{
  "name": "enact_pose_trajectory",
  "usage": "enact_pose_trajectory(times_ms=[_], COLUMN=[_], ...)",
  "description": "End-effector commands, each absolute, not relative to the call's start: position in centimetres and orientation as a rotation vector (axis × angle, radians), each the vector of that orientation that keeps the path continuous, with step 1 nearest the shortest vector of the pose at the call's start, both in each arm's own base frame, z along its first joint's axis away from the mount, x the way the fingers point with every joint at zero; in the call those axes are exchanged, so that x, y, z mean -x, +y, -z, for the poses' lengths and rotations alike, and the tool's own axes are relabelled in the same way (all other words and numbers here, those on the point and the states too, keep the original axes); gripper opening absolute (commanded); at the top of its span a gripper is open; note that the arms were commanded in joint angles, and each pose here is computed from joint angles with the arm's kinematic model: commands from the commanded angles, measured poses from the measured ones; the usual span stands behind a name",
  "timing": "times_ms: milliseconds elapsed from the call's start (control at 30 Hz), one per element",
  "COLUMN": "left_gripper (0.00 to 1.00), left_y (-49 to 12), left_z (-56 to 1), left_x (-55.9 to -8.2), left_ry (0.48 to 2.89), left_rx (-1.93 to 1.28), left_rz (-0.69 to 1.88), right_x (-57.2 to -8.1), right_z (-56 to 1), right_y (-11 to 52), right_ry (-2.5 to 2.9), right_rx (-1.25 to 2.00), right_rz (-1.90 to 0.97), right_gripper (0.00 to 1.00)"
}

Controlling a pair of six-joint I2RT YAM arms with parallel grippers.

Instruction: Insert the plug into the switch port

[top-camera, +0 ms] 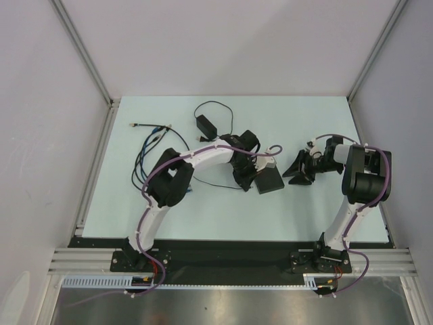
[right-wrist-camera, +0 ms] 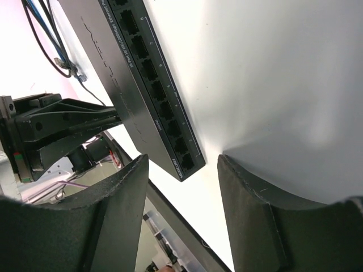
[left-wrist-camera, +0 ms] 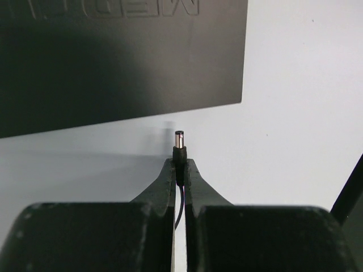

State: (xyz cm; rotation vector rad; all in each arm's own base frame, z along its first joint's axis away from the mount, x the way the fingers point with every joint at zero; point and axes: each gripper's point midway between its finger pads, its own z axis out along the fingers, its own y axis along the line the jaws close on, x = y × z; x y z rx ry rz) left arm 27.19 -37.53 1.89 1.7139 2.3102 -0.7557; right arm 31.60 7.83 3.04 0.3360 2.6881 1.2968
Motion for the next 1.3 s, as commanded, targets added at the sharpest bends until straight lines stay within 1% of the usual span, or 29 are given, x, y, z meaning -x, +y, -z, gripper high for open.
enact_pose_trajectory(times_ms=[0,333,633,1000,1267], left_gripper=[0.00,0.00,0.00,0.00,0.00], left_y=[-37.1,-38.7,-39.2,-39.9,-40.0], left_z=[0.0,0.4,0.5,0.2,0.4], left_x=[-27.8,-27.7,-26.8,-27.2,-26.6], left_ry=[2.362,2.340,2.286,2.254,2.230], left_rx=[-1.741,-1.746,-1.812,-1.812,-1.856], left_rz=[0.664,0.703,0.749,0.750,0.750], right_x=[-32.9,-33.6,-33.9,-33.6,-33.7], right_z=[-2.5,-2.1,-1.8,-1.7,-1.8], right_y=[7.3,8.6,9.5,9.8,10.0], right_ry=[2.695,2.700,2.704,2.711,2.705], right_rx=[-0.250,-0.207,-0.199,-0.203,-0.218], right_rz=[-1.171,-1.176,-1.196,-1.211,-1.226], right_gripper=[0.58,0.57,0.56,0.56,0.56])
